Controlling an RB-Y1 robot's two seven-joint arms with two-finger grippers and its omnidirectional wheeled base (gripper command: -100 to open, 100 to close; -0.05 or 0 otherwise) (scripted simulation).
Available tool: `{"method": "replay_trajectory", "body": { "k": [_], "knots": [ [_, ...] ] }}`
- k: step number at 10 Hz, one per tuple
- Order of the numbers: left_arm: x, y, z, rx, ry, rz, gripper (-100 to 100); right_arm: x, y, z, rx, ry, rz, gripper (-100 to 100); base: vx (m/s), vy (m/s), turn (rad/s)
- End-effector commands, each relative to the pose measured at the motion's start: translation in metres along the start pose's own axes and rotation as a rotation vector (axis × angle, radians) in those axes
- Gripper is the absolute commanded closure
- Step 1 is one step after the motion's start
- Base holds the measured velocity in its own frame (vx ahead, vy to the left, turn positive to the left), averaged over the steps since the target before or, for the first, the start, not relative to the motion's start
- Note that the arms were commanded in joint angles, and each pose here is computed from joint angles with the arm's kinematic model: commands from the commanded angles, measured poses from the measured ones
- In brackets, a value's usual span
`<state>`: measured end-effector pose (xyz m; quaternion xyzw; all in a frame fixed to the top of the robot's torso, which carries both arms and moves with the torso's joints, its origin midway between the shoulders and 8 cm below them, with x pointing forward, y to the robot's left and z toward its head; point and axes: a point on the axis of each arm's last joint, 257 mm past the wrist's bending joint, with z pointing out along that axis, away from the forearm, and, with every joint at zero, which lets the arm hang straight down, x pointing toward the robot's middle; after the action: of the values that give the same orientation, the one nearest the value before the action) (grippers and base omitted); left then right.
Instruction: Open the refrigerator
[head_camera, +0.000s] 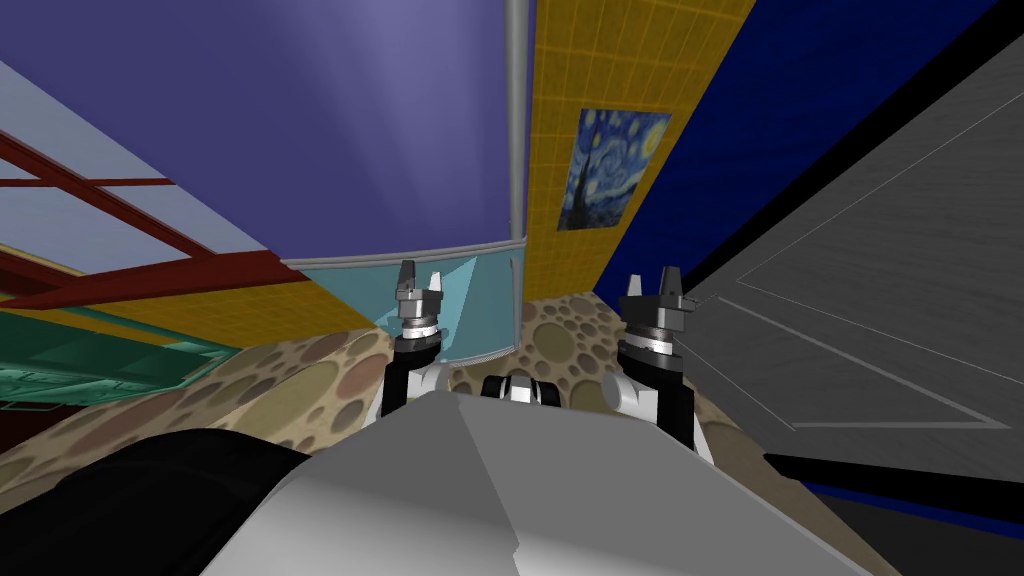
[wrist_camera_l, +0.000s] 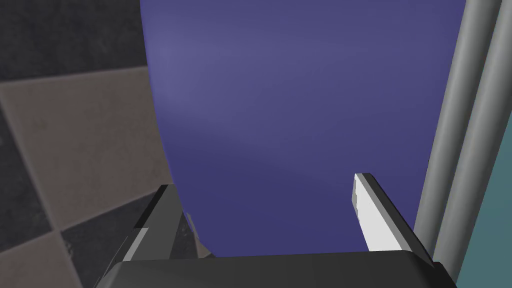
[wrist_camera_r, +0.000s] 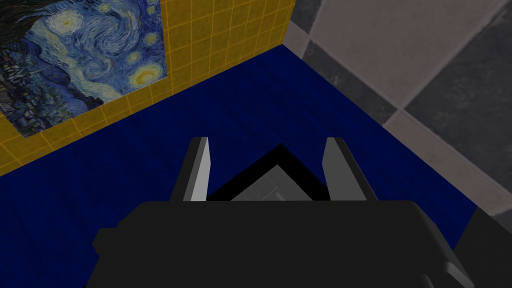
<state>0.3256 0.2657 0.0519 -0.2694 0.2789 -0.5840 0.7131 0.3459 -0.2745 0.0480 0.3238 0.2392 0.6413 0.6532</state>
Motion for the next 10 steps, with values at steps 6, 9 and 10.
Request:
{"method": "replay_trajectory", "body": {
  "k": [6,9,10],
  "knots": [
    [0.017,0.023,0.01,-0.096,0.108,0.067,-100,0.0,0.0,0.0,0.001,0.0,0.0,0,0.023,-0.04,-0.021],
    [0.021,0.034,0.013,-0.141,0.131,0.093,-100,0.0,0.0,0.0,0.001,0.0,0.0,0,0.023,-0.038,-0.015],
    [0.022,0.037,0.015,-0.154,0.141,0.105,-100,0.0,0.0,0.0,0.001,0.0,0.0,0,0.023,-0.045,-0.035]
  ]
}}
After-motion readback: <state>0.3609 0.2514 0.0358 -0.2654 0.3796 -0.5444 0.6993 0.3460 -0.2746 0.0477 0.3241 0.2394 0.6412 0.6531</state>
